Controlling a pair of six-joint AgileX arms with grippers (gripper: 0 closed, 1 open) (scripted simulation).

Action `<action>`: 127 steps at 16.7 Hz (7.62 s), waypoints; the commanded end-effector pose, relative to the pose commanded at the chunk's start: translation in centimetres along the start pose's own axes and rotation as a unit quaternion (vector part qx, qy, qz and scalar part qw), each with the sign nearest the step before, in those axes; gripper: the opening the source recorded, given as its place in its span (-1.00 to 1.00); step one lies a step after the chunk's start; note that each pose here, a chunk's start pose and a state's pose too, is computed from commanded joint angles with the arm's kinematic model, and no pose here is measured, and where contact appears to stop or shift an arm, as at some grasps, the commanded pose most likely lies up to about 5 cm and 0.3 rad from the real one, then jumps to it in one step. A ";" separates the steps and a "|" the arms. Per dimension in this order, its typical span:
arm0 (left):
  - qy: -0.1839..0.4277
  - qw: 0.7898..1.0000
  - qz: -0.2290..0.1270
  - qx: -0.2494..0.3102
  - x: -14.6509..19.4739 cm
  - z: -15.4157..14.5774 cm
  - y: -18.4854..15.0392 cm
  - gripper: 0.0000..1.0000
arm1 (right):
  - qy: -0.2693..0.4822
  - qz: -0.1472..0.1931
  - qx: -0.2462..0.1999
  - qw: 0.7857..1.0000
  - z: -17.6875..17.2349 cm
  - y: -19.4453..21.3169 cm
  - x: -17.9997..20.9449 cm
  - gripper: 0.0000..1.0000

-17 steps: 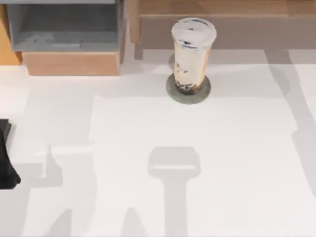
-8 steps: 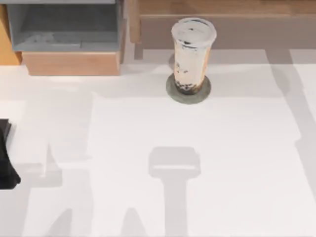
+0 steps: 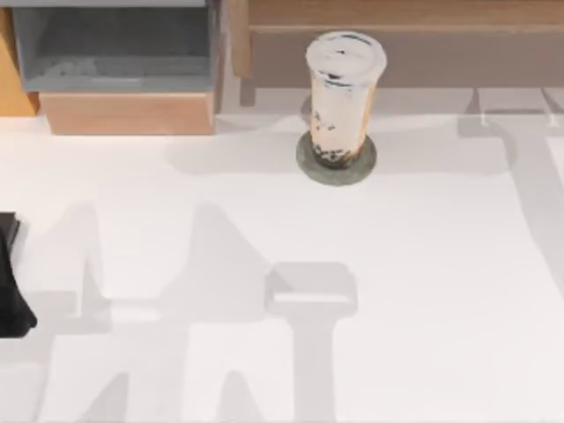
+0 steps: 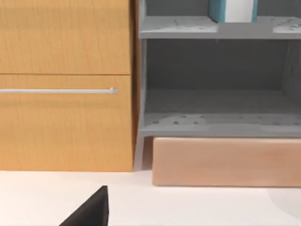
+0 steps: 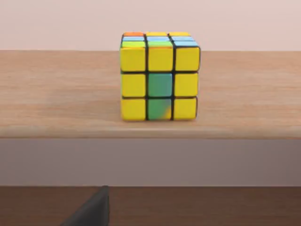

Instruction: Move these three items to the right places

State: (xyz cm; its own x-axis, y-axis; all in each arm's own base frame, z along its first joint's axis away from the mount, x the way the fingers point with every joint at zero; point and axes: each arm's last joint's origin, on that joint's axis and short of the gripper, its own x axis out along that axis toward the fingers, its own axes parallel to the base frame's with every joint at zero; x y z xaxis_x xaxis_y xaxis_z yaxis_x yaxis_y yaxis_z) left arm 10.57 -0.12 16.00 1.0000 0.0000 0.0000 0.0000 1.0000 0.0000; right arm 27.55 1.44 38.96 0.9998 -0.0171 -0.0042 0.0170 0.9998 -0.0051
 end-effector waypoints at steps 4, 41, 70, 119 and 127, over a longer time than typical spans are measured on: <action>0.000 1.000 0.000 0.000 0.0 0.0 0.0 1.00 | 0.004 0.001 0.000 1.000 -4.4 -0.9 -7.5 1.00; -0.006 1.000 -0.008 -0.008 21.9 14.2 -3.8 1.00 | -0.002 0.009 0.003 1.000 -23.0 -1.7 -16.9 1.00; 0.002 1.000 -0.009 -0.007 35.8 8.8 -7.1 0.70 | -0.002 0.009 0.003 1.000 -23.0 -1.7 -16.9 1.00; -0.105 0.772 -0.070 0.623 19.1 9.9 7.5 -1.00 | -0.002 0.009 0.003 1.000 -23.0 -1.7 -16.9 1.00; 0.122 0.688 -0.161 0.697 10.8 -4.5 13.2 -1.00 | -0.002 0.009 0.003 1.000 -23.0 -1.7 -16.9 1.00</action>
State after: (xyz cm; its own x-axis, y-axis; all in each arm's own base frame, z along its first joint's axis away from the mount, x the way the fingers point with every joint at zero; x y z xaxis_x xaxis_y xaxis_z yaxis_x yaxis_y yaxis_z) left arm 21.38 13.13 11.55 0.9184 -0.0519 -0.3923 0.3916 -0.0242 0.9198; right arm 10.57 -0.12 16.00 1.0000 0.0000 0.0000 0.0000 1.0000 0.0000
